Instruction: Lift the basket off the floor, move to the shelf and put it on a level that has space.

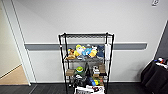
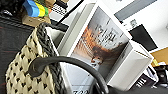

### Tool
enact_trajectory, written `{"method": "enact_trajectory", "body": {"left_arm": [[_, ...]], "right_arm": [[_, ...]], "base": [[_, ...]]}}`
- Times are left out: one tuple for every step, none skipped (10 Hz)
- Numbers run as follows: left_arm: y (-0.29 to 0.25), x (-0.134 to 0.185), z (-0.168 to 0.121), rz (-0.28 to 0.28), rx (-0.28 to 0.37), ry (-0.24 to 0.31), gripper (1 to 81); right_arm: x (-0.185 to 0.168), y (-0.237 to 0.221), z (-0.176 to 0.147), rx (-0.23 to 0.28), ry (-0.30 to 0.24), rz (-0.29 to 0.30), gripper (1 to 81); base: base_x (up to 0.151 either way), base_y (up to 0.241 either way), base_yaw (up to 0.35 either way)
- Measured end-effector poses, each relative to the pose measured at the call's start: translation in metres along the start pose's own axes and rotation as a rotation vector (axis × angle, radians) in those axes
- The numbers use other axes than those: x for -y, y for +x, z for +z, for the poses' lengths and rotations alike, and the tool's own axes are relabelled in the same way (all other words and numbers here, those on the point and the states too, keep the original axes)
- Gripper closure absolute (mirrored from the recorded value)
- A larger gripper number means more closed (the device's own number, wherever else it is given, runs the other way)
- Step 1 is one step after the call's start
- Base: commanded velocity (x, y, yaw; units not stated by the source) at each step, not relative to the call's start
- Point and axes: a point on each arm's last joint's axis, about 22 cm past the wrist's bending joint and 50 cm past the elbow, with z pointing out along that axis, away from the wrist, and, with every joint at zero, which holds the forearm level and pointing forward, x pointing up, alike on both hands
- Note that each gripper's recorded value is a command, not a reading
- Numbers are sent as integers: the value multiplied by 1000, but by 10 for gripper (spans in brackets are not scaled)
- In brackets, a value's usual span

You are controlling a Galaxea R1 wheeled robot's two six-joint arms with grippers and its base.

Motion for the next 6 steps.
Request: {"method": "enact_trajectory", "body": {"left_arm": [[0, -1, 1, 0, 0, -2, 811], [-1, 1, -1, 0, 0, 2, 811], [-3, 2, -4, -1, 5, 7, 811], [-2, 4, -5, -1, 2, 10, 811], [-2, 3, -3, -1, 1, 8, 811], [0, 2, -4, 0, -4, 8, 811]], "right_arm": [[0, 2, -1, -5, -1, -1, 811], [0, -1, 0, 3, 1, 0, 811], [3, -6, 3, 9, 8, 3, 811], [3, -6, 3, 13, 8, 5, 811], [3, -5, 3, 8, 8, 4, 811], [2, -5, 2, 6, 6, 3, 811]], "base": [[101, 0, 0], [99, 0, 0], [100, 0, 0], [100, 0, 0], [100, 0, 0], [108, 0, 0]]}}
